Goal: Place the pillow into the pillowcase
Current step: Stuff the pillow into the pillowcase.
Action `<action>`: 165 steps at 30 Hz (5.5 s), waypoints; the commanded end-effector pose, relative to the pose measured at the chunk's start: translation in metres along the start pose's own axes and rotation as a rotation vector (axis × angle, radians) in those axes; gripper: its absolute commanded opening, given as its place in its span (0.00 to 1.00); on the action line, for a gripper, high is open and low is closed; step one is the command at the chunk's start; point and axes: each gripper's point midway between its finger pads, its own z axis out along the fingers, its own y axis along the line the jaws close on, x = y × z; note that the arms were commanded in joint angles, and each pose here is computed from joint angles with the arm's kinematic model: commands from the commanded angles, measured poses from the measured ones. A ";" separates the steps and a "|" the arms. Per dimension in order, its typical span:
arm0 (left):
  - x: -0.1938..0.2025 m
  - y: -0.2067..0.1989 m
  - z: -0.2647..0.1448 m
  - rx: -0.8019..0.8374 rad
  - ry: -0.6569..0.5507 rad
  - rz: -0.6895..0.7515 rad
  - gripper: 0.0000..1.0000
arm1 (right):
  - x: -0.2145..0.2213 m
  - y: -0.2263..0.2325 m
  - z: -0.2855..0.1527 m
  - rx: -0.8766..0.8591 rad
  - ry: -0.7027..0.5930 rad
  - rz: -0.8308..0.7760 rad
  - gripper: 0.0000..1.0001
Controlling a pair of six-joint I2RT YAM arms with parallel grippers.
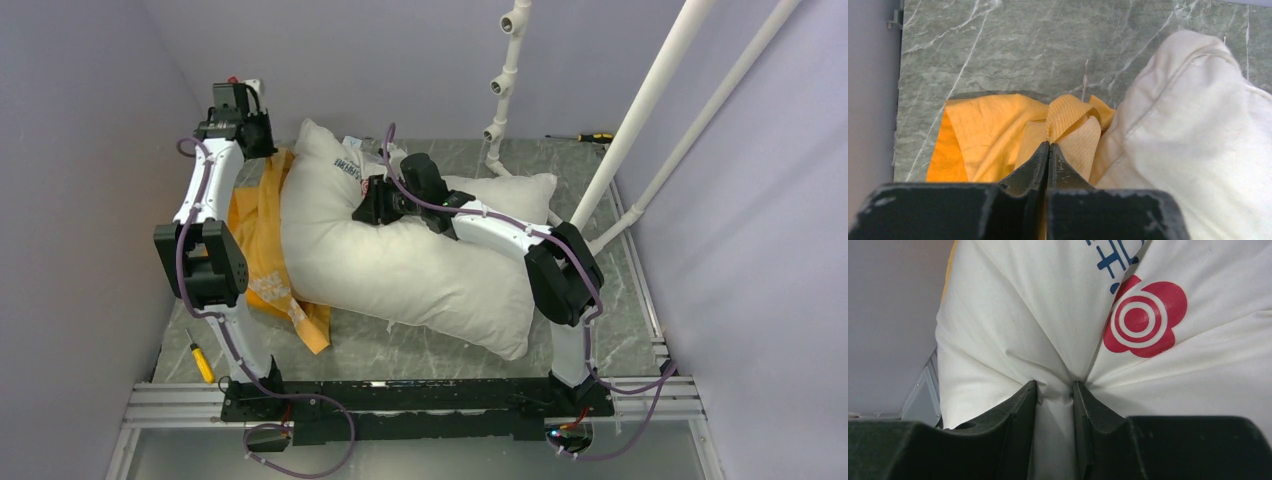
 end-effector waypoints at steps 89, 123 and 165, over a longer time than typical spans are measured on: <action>-0.037 -0.116 -0.267 0.714 -0.323 -0.085 0.00 | 0.028 0.135 0.013 -0.343 0.214 0.030 0.00; 0.012 -0.049 -0.206 0.154 -0.164 -0.060 0.66 | -0.016 0.120 -0.005 -0.408 0.074 0.249 0.00; 0.003 -0.191 -0.313 0.920 -0.181 -0.059 0.00 | -0.087 0.214 -0.055 -0.624 -0.085 0.126 0.00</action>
